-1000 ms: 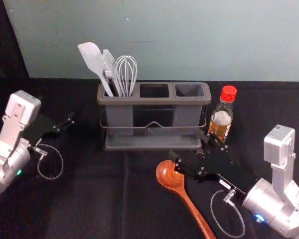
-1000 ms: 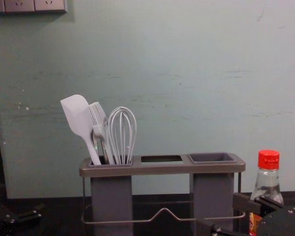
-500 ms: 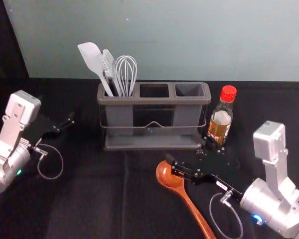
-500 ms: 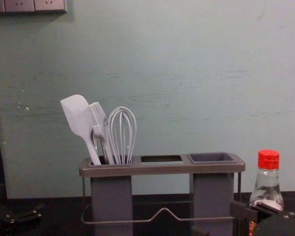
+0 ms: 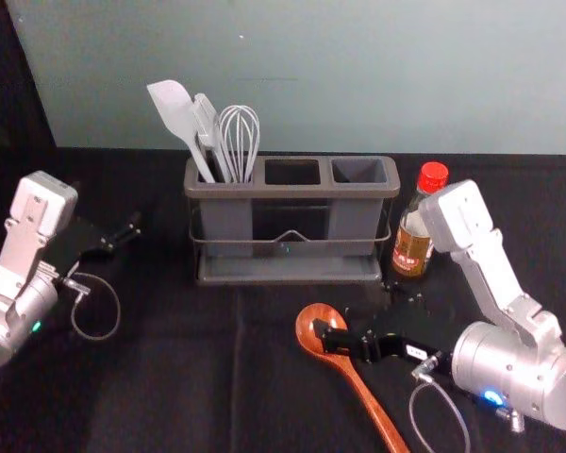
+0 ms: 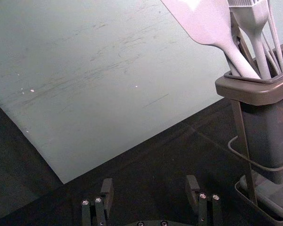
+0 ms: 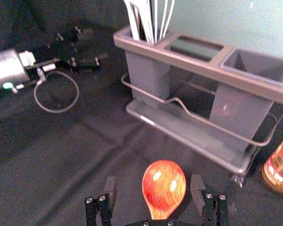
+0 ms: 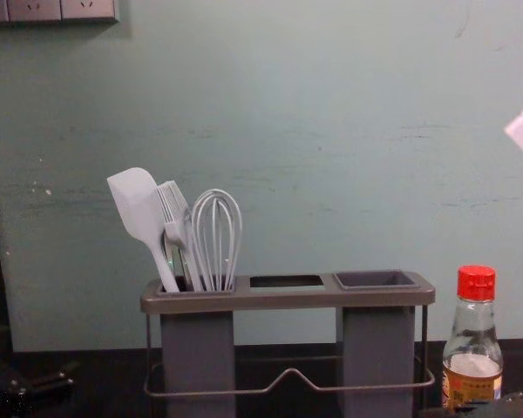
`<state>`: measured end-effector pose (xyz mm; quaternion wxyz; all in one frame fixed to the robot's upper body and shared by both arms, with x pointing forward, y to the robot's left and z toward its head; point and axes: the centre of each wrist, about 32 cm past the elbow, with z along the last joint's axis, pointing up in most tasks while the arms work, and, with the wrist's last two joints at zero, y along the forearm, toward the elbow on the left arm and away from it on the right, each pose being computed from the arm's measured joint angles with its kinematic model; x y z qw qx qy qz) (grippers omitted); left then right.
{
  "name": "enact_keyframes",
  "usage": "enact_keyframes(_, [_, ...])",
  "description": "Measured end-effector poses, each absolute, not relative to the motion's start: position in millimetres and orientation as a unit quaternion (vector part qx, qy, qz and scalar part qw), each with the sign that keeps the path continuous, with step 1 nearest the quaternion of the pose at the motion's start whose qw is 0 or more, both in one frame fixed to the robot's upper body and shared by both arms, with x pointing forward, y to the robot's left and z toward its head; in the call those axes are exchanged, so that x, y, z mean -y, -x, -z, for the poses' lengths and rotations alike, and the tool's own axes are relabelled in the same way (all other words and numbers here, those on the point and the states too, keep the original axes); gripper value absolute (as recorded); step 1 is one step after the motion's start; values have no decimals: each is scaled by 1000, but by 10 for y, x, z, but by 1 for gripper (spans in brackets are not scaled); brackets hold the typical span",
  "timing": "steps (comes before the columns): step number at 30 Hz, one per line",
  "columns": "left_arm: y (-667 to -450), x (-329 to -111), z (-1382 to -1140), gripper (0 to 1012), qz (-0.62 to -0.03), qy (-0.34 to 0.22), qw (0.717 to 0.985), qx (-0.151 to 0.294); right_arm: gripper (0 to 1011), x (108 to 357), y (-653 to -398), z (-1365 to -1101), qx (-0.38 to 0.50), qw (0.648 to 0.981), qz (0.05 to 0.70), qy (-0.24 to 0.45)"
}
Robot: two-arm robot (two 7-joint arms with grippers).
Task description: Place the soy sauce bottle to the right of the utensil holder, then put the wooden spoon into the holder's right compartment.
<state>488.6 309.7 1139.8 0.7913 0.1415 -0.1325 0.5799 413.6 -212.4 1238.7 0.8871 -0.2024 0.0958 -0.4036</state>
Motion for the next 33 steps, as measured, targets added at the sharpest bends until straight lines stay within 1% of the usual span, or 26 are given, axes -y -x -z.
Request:
enact_keyframes(2, [-4886,-3097,-11398,1005,-580,-141,791,132,1004,2102,-4146,-12468,-110,881,403,222])
enact_keyframes(7, [-4886,-3097,-11398,1005,-580,-141,791,132,1004,2059,-4176,-12563,-126,871,402,253])
enact_keyframes(8, [-4886,-3097,-11398,1005,-580,-141,791,132,1004,2025,-4202,-12608,-129,864,402,273])
enact_keyframes(13, [-4886,-3097,-11398,1005,-580,-141,791,132,1004,1959,-4257,-12654,-135,853,401,305])
enact_keyframes(19, [-4886,-3097,-11398,1005,-580,-141,791,132,1004,1893,-4366,-12637,-146,844,395,333])
enact_keyframes(25, [-4886,-3097,-11398,1005,-580,-141,791,132,1004,1850,-4482,-12568,-160,840,387,346])
enact_keyframes(33, [-4886,-3097,-11398,1005,-580,-141,791,132,1004,1763,-4554,-12508,-162,836,384,356])
